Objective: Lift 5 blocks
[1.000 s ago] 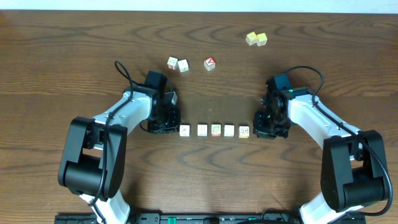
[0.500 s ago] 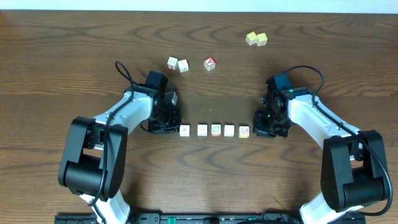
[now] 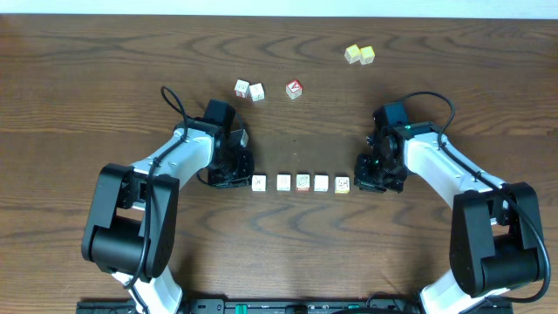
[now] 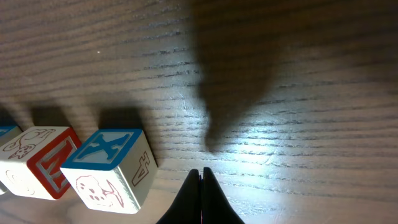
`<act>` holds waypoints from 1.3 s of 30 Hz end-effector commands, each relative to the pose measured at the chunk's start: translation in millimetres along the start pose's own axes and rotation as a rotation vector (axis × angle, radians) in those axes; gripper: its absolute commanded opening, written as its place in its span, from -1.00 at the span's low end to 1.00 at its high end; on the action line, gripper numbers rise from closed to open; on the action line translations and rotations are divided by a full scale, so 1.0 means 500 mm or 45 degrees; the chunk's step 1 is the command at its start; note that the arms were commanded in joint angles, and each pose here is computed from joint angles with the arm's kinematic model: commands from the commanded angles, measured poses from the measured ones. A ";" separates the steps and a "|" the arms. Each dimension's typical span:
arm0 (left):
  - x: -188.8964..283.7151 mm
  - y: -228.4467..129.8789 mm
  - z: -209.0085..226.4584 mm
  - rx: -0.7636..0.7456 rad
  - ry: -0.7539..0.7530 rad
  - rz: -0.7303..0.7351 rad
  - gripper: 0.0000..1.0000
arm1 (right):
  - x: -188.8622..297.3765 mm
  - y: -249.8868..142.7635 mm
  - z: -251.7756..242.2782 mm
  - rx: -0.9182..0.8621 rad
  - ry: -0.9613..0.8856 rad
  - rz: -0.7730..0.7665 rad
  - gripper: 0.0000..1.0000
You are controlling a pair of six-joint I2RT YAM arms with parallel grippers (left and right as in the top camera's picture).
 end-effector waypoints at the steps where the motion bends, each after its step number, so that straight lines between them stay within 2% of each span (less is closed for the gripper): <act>1: -0.013 -0.020 0.008 0.023 0.013 0.043 -0.86 | -0.006 -0.013 0.013 0.020 0.005 0.011 -0.98; 39: -0.021 -0.013 -0.011 0.007 0.006 0.025 -0.86 | -0.013 -0.022 0.048 0.069 0.031 -0.017 -0.98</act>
Point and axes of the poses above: each gripper's point midway between its finger pads, its own x axis back along the fingers, its own z axis along the line the jaws close on, y = z × x, the point moved 1 cm from there along x, back along the fingers, and after that the axes turned 15 degrees about -x, right-handed, at the moved point
